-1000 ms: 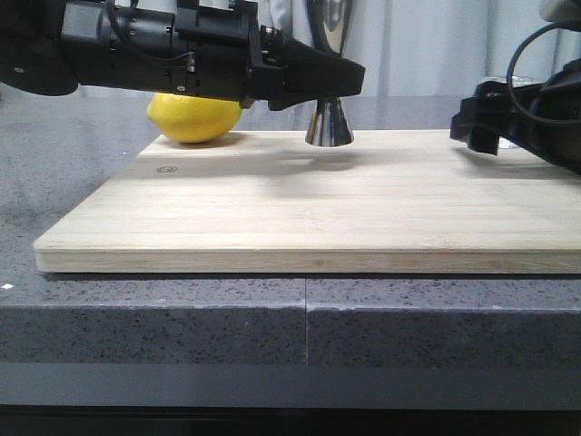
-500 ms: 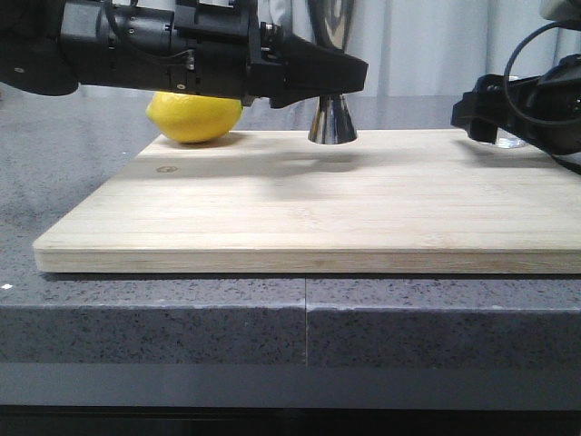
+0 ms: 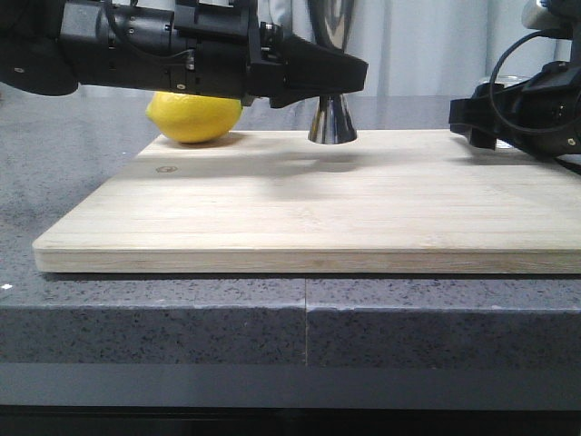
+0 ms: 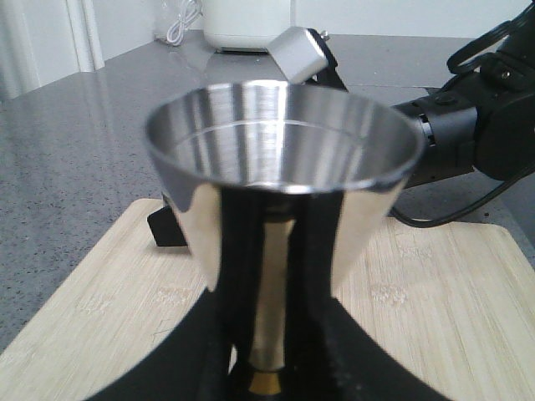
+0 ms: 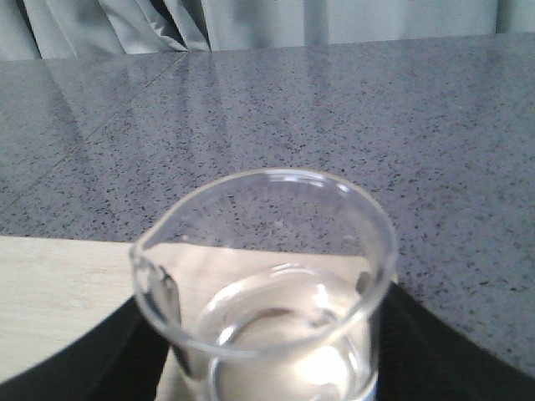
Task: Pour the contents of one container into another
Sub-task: 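Reach the right gripper to the glass beaker and grasp it, then lift the beaker with the right gripper and bring it over the jigger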
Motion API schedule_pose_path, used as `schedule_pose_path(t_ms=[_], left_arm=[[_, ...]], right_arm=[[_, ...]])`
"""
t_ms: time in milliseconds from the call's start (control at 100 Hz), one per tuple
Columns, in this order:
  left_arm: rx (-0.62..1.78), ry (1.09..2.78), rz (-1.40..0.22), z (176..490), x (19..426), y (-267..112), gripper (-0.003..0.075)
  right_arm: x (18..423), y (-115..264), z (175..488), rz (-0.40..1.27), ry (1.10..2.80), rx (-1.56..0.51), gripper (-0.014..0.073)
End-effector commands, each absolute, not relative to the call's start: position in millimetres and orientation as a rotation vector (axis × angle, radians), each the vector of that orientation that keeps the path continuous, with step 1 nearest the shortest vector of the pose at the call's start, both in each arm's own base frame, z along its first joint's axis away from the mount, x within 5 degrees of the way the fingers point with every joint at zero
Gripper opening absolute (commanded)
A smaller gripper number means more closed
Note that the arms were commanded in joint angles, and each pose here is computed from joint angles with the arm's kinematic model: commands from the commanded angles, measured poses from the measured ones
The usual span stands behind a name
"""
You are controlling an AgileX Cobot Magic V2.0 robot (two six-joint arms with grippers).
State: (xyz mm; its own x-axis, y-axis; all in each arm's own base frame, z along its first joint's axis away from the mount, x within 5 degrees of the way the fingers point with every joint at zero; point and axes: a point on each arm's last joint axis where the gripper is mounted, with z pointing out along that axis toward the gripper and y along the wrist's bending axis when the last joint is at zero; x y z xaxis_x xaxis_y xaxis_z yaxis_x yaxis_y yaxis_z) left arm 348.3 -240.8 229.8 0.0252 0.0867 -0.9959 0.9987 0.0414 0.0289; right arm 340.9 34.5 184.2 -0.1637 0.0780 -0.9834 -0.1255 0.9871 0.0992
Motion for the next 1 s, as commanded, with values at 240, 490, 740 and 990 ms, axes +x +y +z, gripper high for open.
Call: schedule_pose_path(t_ms=[240,490,740,990], left_arm=[[1.182,1.134,-1.162,268,343,-243,0.0040],[1.180,1.141,-1.155,268,343,-243,0.0040],[1.177,1.154,-1.141,267,345,-243,0.0040],[1.177,1.154,-1.141,267,345,-243,0.0040]], right_arm=[[343,34,210,0.186,1.587,-0.045,0.0272],[342,34,218,0.189,1.555,-0.057,0.0272],[331,39,243,0.188,1.516,-0.150,0.0272],[329,48,278,0.121,1.543,-0.347,0.0272]])
